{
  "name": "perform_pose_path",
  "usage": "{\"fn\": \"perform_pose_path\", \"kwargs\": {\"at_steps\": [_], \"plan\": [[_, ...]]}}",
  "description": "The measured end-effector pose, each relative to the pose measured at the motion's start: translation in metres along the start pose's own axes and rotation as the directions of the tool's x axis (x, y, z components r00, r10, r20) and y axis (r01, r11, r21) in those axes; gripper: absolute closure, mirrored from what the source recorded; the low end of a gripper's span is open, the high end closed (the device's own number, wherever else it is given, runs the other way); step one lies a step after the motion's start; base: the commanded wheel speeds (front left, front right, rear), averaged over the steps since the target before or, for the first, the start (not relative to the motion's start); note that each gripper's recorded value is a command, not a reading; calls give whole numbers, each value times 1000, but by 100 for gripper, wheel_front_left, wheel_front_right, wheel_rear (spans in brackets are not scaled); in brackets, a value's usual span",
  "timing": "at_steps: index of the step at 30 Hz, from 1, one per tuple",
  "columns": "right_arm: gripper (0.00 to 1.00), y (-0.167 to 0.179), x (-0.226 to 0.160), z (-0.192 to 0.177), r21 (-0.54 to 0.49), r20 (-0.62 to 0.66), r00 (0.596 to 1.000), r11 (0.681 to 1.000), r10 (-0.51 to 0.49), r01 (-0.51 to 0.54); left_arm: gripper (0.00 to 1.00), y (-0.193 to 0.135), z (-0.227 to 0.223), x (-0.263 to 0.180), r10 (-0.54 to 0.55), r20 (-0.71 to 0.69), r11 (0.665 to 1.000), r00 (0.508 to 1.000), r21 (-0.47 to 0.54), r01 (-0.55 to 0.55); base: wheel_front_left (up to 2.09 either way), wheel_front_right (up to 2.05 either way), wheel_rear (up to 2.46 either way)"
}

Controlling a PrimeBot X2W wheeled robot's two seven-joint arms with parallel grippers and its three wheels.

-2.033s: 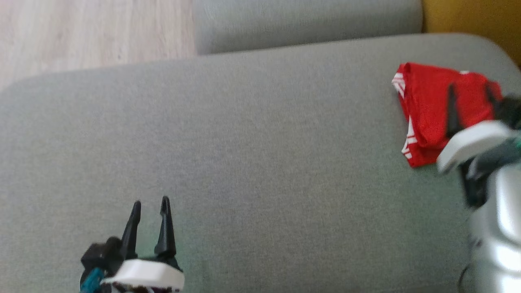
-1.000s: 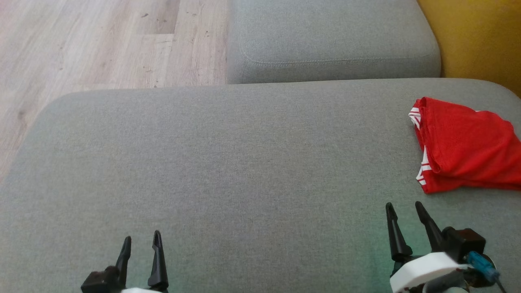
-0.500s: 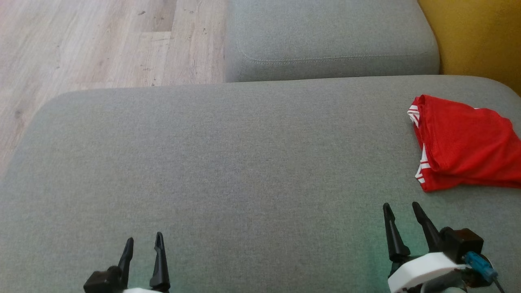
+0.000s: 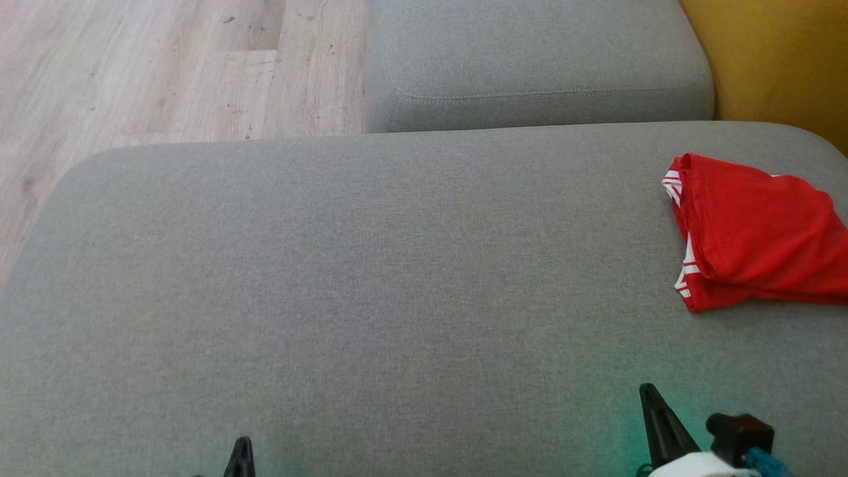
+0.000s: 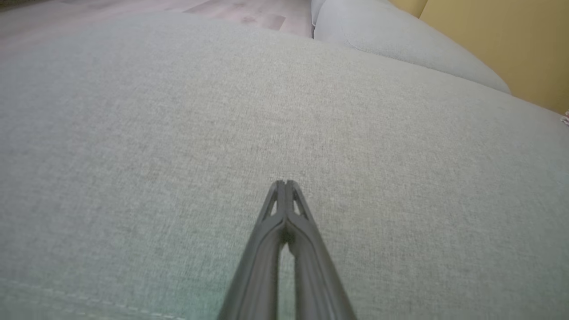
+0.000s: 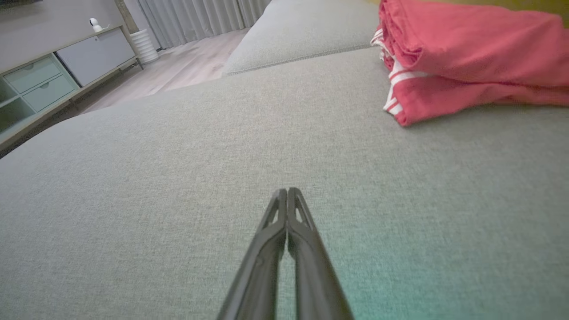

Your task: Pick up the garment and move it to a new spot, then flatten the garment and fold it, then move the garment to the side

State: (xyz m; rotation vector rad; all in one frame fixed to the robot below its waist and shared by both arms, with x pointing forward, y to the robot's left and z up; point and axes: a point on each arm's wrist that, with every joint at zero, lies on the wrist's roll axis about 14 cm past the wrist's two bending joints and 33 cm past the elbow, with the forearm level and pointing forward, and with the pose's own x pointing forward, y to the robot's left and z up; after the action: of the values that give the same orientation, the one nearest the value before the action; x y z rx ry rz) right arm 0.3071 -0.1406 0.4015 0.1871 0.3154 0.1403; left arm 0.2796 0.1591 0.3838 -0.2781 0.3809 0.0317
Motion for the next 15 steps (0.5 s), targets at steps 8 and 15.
{"fn": "perform_pose_path", "kwargs": {"at_steps": [8, 15], "plan": [[100, -5, 2, 3, 91, 3, 1000, 996, -22, 22, 100, 1, 3, 4, 7, -9, 996, 1000, -84, -8, 0, 0, 0], [100, -9, 3, 6, 171, 9, 999, 984, -40, 38, 100, 0, 9, 8, 7, -5, 987, 1000, -159, -8, 0, 0, 0]]}}
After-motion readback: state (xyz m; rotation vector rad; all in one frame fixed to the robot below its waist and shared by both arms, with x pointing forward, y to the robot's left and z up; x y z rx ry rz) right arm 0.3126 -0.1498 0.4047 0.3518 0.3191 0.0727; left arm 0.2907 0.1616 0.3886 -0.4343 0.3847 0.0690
